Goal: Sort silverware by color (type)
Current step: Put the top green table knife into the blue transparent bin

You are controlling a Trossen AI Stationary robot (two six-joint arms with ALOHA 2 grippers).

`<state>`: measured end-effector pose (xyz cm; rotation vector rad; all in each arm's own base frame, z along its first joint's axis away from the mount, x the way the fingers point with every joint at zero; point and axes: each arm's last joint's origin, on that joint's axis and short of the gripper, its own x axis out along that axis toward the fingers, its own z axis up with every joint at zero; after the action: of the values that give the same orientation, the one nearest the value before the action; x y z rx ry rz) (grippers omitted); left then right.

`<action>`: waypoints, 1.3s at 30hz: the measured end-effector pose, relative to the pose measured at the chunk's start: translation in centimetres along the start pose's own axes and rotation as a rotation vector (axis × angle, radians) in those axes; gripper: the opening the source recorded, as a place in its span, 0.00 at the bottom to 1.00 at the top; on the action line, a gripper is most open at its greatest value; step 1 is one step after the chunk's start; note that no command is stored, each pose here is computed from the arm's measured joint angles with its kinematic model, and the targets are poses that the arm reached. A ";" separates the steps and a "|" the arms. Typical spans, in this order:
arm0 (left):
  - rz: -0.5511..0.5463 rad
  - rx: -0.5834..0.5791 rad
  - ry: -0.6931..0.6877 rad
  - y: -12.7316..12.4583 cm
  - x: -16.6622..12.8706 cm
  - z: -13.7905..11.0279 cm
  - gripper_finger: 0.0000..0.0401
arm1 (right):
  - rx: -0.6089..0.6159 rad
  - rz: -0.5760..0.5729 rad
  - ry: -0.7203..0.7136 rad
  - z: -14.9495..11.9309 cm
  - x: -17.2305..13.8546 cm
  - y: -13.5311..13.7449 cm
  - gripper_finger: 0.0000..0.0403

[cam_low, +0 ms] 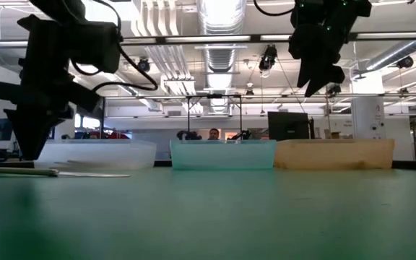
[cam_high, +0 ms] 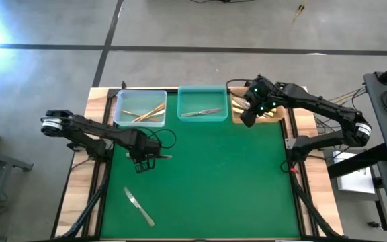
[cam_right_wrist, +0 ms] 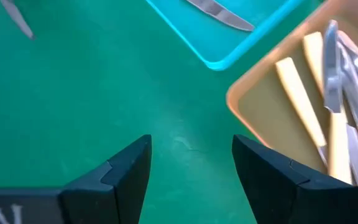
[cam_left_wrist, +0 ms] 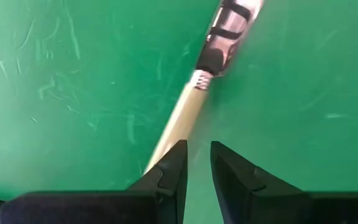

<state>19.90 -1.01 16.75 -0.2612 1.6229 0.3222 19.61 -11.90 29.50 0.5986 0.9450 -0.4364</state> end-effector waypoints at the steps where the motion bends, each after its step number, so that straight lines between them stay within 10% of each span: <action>1: 0.002 0.007 0.002 0.2 0.2 -0.1 0.13 | -0.002 0.006 -0.004 0.0 0.0 0.2 0.53; 26: -0.057 -0.069 0.062 1.0 4.1 1.8 0.13 | -0.037 0.022 -0.011 -0.6 0.5 3.1 0.53; 39: -0.149 -0.106 -0.206 -0.5 -2.7 7.0 0.02 | -0.055 0.024 0.001 -0.7 0.6 3.2 0.53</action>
<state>26.81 0.98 19.02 -0.4143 1.3772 0.3108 21.33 -9.10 29.60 0.5593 0.9470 -0.3875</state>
